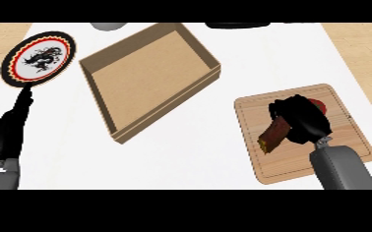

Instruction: Pick the sweet potato from the cutting board and place it in the cardboard box

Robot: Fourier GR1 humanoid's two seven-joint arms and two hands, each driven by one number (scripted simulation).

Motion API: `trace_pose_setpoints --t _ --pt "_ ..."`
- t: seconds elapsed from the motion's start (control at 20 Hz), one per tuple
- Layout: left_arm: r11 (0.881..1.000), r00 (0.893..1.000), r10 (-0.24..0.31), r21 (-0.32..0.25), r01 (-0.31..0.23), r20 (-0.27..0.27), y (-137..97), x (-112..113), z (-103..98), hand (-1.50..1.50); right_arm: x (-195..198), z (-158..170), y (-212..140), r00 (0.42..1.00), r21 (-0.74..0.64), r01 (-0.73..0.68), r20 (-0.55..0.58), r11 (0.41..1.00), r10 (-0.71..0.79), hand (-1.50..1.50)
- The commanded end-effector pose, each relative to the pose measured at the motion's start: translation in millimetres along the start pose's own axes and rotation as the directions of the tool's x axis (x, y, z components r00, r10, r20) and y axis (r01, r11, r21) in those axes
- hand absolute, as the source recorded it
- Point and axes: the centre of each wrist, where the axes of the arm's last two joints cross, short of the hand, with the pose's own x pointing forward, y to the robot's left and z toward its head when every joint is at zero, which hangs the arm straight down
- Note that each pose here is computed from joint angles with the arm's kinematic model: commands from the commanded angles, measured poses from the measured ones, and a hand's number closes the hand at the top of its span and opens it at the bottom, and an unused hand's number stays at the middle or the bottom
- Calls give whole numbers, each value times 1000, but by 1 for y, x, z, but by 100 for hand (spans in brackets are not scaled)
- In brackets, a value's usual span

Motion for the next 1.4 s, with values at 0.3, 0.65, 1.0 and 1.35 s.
trace_pose_setpoints --t 0.3,0.65,1.0,1.35 --pt "1000 1000 -8 -19 9 25 -6 -1 -7 0 104 -41 -121 935 -493 92 -256 865 -245 150" --pt "999 999 16 -52 -14 38 -5 16 -13 0 170 -51 -154 943 -458 188 -165 869 -291 150" --pt "998 997 4 -67 1 77 -14 12 -7 0 182 -109 -208 876 -520 339 -129 784 -465 150" --pt "997 995 -2 -79 10 95 -17 28 -15 0 189 -156 -218 796 -533 444 -136 721 -590 150"
